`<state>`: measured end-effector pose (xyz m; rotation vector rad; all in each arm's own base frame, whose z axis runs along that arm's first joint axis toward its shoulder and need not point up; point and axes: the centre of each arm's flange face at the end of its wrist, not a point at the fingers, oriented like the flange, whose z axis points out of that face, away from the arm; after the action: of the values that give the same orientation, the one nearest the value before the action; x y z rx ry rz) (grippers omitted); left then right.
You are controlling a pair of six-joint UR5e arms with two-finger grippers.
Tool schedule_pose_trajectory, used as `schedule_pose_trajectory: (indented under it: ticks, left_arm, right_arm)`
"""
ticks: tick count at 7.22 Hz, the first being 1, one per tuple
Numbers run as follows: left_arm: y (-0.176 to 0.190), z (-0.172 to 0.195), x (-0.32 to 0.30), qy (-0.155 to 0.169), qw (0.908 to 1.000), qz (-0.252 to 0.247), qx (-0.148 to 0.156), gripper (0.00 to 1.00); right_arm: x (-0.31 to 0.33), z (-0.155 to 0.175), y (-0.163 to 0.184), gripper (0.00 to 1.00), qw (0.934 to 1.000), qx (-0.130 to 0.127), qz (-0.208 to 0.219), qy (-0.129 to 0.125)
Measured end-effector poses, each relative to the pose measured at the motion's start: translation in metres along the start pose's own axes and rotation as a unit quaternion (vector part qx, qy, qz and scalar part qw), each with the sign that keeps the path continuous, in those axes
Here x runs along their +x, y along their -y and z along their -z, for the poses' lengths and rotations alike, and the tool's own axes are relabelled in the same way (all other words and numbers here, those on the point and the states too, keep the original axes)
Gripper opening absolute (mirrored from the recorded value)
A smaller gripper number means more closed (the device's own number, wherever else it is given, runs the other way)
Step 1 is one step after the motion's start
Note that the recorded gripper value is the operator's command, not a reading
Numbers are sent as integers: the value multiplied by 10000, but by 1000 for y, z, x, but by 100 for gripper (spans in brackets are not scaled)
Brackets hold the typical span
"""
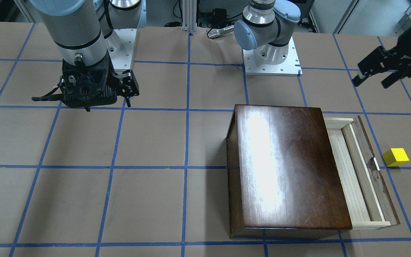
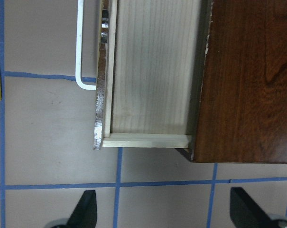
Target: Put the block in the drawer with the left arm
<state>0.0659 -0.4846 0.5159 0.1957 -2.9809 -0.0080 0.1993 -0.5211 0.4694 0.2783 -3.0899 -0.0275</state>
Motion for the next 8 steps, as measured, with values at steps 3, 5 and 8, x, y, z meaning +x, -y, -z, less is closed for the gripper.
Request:
schedule_pose_trajectory:
  ticks: [3, 5, 8]
  left_arm:
    - [1, -30, 134, 616, 9978, -32, 222, 100]
    - [-2, -43, 169, 730, 9968, -183, 261, 100]
    - [-6, -45, 179, 749, 9963, -304, 280, 100]
  right_arm:
    - [0, 0, 0, 100, 10000, 0, -3, 2]
    - [0, 0, 0, 100, 10000, 0, -1, 2]
    - [0, 0, 0, 100, 10000, 0, -1, 0]
